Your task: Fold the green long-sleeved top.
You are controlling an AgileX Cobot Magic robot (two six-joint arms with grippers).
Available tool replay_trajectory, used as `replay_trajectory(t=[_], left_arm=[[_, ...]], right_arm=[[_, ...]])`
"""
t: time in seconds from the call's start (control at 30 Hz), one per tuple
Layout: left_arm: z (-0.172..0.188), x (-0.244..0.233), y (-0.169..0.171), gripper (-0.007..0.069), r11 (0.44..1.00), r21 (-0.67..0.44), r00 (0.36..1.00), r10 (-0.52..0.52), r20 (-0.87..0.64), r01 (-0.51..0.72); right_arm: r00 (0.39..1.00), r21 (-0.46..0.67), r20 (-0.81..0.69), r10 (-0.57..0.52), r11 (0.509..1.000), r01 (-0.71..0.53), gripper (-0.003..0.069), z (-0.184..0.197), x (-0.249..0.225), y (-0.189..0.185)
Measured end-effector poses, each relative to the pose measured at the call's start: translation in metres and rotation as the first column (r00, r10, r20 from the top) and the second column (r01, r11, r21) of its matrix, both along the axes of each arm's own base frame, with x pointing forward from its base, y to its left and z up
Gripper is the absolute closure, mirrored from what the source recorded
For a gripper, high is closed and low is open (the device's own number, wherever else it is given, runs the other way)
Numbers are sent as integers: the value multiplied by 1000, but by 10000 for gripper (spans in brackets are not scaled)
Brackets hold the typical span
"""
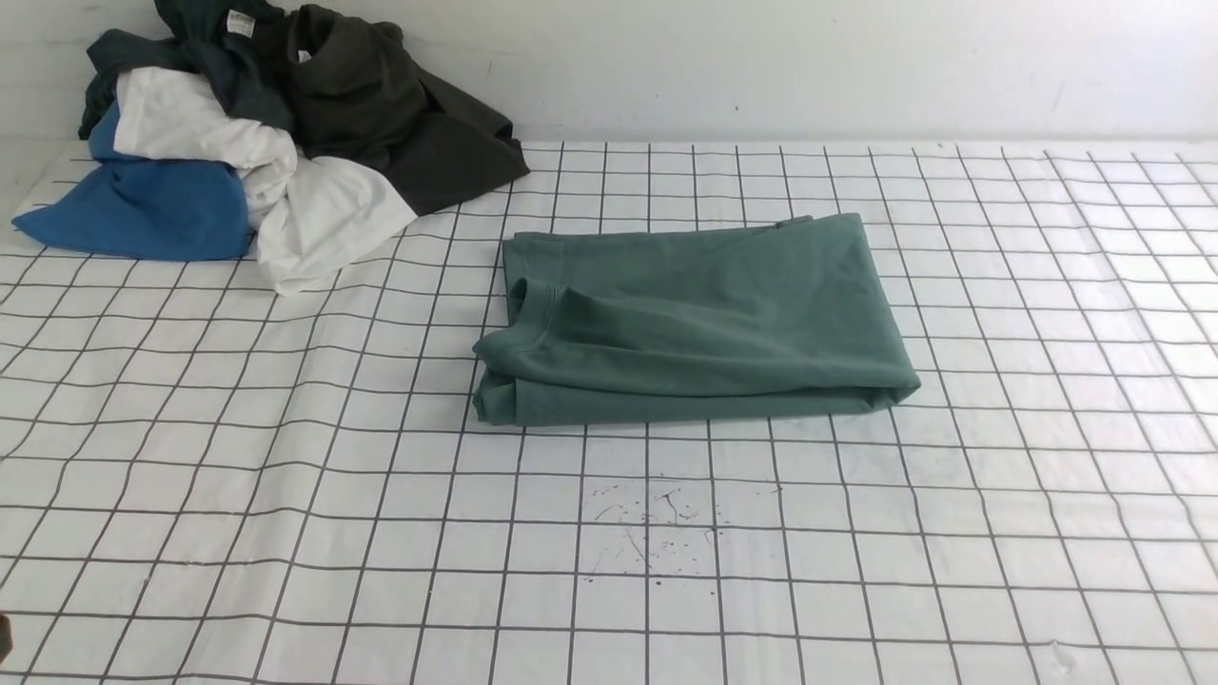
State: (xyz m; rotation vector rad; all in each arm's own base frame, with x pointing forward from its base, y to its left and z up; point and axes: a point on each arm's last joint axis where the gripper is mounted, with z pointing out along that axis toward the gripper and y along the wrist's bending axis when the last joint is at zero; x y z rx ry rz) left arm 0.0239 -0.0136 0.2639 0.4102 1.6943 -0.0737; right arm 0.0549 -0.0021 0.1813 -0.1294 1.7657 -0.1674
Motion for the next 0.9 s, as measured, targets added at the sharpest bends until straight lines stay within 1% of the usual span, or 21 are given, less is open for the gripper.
replay_trajectory(t=[0.63,0.8,0.83,0.87,0.9], left_arm=[[-1,1,0,632,1000,0,1000,1,0,-1],[-23,9,0,632,999,1,999,33,-40,-33],[-40,14,0,632,998,7,995,56,-84,-55],[-42,15,0,632,998,8,994,56,-90,-56],[-59,19,1,632,996,23,988,87,-125,-85]], right_arm=[[1000,-3,0,-2,1000,2,673,0,0,0],[1000,-3,0,-2,1000,2,673,0,0,0],[1000,-3,0,-2,1000,2,673,0,0,0],[1000,-3,0,-2,1000,2,673,0,0,0],[1000,-3,0,-2,1000,2,673,0,0,0]])
